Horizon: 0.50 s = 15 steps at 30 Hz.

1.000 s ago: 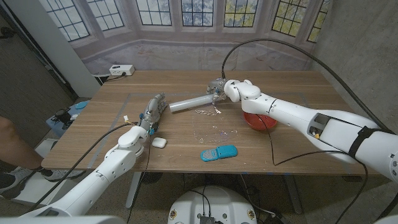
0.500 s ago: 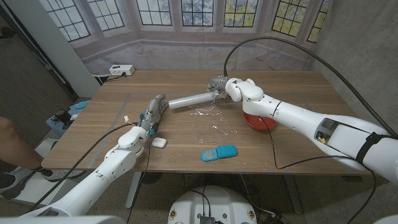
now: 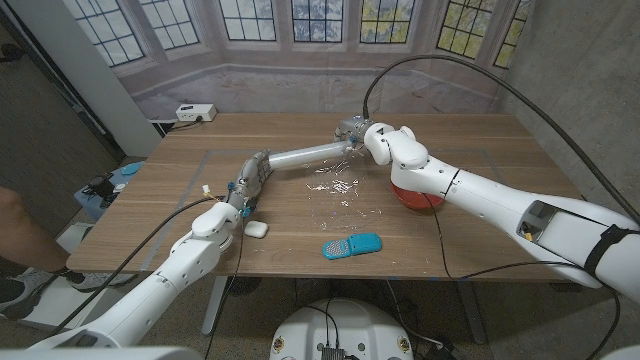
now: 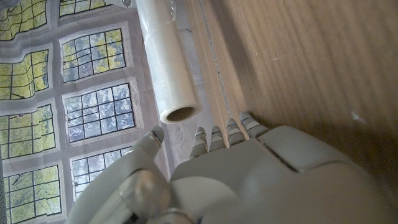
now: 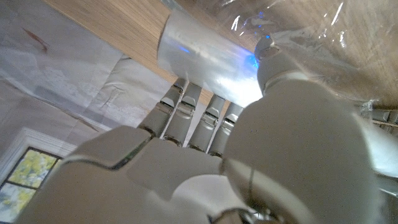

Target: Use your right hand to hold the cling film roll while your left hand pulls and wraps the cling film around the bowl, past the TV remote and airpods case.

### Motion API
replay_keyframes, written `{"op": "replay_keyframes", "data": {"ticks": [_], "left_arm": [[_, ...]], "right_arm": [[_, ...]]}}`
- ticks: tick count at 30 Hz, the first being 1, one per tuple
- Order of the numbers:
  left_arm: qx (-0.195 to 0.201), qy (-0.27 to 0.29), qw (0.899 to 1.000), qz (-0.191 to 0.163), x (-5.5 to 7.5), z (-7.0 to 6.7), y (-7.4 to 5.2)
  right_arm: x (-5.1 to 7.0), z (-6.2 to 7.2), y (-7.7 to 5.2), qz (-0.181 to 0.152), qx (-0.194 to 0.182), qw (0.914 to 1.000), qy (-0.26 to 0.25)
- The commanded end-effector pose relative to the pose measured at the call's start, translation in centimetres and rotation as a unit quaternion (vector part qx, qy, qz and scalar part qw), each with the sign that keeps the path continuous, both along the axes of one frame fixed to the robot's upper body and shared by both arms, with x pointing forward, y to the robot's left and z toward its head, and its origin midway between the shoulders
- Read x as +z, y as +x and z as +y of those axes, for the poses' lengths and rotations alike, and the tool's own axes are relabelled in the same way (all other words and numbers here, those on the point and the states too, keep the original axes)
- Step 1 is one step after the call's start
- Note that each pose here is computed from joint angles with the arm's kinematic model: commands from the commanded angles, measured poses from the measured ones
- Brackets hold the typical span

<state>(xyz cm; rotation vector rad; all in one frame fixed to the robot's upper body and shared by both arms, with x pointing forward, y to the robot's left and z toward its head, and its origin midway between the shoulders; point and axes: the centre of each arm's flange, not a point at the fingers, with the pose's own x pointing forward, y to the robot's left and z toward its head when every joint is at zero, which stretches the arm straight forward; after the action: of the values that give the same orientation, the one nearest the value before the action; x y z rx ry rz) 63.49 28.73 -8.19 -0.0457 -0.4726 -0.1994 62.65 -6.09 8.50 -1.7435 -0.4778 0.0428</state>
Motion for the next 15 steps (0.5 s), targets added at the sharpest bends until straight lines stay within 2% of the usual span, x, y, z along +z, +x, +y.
{"op": "replay_keyframes", "data": {"ticks": [1,15], "left_arm": [[-0.009,0.003,1.000,0.002,0.0,-0.2,0.5],[-0.019,0.008,1.000,0.005,0.1,-0.3,1.2]], "right_arm": [[0.9,-0.4,-2.0,-0.014,-0.014,0.9996,0.021],[1.5,-1.1,-3.9,-0.022,-0.031,0.9985,0.039]]}}
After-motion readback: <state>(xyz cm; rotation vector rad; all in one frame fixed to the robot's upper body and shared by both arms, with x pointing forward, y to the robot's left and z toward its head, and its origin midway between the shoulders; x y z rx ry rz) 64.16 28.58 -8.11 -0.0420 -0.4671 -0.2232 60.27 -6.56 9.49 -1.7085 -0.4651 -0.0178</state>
